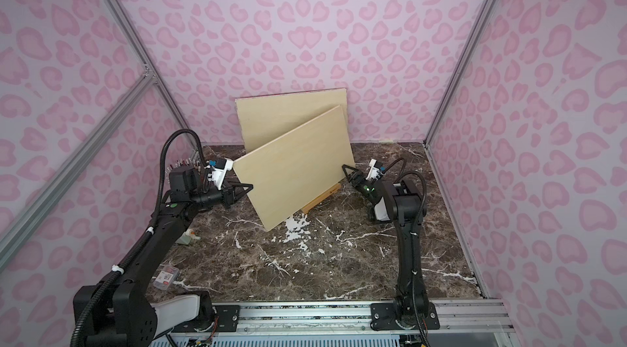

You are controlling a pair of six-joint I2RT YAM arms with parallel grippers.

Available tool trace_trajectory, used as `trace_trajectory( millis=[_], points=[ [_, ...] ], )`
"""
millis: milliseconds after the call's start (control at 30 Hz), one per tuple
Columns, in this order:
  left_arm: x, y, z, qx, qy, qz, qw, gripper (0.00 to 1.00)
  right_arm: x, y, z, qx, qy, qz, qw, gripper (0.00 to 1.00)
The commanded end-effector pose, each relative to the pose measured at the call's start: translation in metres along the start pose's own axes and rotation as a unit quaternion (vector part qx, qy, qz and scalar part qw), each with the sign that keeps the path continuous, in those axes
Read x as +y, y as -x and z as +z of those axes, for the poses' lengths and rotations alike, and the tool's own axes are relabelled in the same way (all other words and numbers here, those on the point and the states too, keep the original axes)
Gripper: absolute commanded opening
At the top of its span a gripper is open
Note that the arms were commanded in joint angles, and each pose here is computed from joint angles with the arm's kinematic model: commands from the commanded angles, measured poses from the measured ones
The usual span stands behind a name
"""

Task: Disassemble the easel
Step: Pick up the drawing board from the easel.

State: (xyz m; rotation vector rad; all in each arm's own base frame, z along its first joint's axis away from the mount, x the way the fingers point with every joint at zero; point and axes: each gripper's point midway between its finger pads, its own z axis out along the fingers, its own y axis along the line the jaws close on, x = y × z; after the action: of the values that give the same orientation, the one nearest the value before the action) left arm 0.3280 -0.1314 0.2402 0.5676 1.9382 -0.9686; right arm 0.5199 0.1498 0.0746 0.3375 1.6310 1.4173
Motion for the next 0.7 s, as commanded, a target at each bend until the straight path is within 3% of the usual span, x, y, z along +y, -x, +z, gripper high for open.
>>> trace_trajectory(
  millis=[0,300,667],
  points=[
    [0.001,-0.003,-0.001,0.015,0.008,-0.011,1.000,0.02,0.016,-0.009,-0.001,-0.004,0.055,-0.012,0.998,0.83],
    [-0.006,0.001,-0.003,0.015,0.000,-0.006,1.000,0.02,0.034,-0.005,0.003,-0.010,0.091,-0.015,0.996,0.77],
    [-0.015,0.012,-0.001,0.005,0.022,0.043,0.999,0.02,0.080,0.009,0.002,-0.015,0.142,-0.046,0.989,0.71]
  ],
)
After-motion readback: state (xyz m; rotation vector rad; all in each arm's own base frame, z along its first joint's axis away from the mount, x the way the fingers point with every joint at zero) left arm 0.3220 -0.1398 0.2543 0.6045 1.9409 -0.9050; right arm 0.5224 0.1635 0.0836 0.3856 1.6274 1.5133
